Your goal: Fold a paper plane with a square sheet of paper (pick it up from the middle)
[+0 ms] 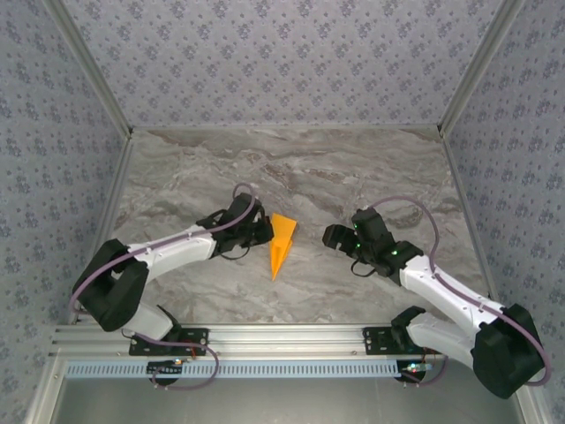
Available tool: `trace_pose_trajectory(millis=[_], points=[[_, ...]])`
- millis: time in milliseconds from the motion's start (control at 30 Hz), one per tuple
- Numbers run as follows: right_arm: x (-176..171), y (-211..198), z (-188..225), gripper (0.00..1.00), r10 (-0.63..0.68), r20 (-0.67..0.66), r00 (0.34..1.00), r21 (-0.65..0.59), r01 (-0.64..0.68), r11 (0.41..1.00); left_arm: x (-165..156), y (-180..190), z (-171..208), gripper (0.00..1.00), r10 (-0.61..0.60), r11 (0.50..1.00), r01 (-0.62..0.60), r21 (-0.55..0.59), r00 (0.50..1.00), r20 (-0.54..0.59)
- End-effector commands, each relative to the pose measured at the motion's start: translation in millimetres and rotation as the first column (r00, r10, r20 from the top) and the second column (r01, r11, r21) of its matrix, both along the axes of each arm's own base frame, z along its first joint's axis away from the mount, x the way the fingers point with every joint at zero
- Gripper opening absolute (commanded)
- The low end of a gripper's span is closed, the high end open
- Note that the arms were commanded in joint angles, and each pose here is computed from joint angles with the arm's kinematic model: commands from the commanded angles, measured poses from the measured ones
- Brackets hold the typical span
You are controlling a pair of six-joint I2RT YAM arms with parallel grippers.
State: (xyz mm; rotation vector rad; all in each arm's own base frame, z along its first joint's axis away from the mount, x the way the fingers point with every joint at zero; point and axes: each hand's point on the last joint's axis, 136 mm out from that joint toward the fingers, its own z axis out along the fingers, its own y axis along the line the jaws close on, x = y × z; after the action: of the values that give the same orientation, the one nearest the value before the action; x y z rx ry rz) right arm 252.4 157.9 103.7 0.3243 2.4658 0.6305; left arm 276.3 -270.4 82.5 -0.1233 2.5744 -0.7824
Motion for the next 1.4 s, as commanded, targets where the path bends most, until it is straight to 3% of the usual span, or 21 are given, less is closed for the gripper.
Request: trace_pose_trajectory(millis=[0,233,500,600,1067,1367], points=[[3.7,16.3,6.1,0.86,0.049,0.015,0.999,0.036,-0.049,0.998,9.8,-7.5,15.6,0.0,0.058,0.989,-0.051,-0.14,0.997,0.049],[1.5,66.3,-2.2,0.71,0.183,-0.01,0.983,-0.03,-0.184,0.983,-2.3,20.3,-6.4,0.0,0.146,0.983,-0.143,-0.118,0.989,0.012],[-3.8,140.0,-10.5,0.46,0.333,-0.03,0.943,-0.116,-0.334,0.935,-8.4,28.4,-15.8,0.0,0.156,0.984,-0.156,-0.088,0.988,-0.008],[-5.1,158.4,-17.2,0.41,0.36,-0.05,0.931,-0.124,-0.364,0.923,-9.0,30.1,-16.0,0.0,0.158,0.984,-0.158,-0.081,0.987,-0.008],[-1.3,172.3,-43.0,0.38,0.36,-0.12,0.925,-0.15,-0.376,0.915,-12.8,35.8,-23.8,0.0,0.164,0.985,-0.165,-0.056,0.986,-0.019],[-8.6,175.8,-54.3,0.35,0.376,-0.168,0.911,-0.069,-0.391,0.918,-12.6,35.1,-27.1,0.0,0.162,0.985,-0.164,-0.053,0.986,-0.027]])
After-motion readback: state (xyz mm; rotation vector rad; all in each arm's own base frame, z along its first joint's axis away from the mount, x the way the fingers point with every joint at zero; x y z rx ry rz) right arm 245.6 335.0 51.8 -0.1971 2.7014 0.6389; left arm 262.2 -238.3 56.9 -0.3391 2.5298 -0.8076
